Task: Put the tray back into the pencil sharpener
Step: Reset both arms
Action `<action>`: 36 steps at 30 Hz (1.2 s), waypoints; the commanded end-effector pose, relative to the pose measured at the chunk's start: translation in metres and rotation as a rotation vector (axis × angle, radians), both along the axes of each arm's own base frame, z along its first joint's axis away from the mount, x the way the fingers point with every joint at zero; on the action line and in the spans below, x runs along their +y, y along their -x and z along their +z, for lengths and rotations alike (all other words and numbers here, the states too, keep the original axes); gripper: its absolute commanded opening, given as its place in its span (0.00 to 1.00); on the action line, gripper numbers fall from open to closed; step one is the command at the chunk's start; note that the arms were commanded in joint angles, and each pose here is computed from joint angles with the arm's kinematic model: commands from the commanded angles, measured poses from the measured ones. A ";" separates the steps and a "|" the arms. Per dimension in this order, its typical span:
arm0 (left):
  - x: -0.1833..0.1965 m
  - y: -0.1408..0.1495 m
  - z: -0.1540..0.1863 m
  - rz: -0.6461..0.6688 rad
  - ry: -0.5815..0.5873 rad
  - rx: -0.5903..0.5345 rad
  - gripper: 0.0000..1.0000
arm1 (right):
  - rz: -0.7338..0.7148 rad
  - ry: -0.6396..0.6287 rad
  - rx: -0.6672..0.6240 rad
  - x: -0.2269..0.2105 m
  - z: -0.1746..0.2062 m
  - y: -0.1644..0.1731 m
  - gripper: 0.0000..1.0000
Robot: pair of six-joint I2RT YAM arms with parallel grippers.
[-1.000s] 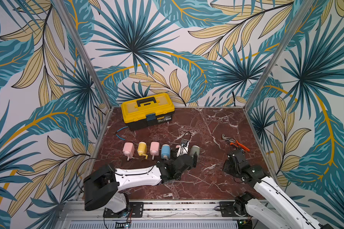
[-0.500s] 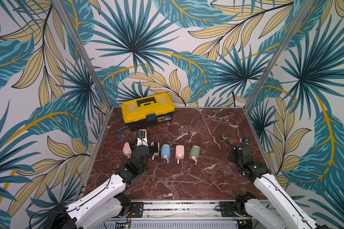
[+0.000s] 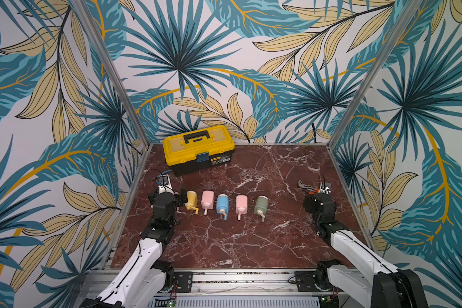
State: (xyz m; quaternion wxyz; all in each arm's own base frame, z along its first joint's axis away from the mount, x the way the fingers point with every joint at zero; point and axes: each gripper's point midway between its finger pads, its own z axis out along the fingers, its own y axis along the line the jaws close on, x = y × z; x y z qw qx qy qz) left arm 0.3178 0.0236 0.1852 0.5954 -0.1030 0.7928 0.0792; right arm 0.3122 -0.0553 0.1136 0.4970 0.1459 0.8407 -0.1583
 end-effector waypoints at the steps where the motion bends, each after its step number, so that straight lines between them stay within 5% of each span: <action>1: 0.001 -0.004 -0.003 -0.062 0.018 -0.053 1.00 | 0.089 0.002 -0.113 0.011 0.019 -0.022 0.88; 16: -0.003 -0.027 -0.025 -0.114 0.009 -0.141 1.00 | 0.256 -0.081 -0.220 0.032 0.006 -0.079 0.88; 28: -0.012 -0.052 -0.043 -0.182 -0.027 -0.141 0.99 | 0.281 -0.098 -0.197 0.034 -0.003 -0.085 0.90; 36: -0.011 -0.057 -0.059 -0.178 -0.028 -0.142 1.00 | 0.272 -0.097 -0.191 0.033 -0.004 -0.085 0.99</action>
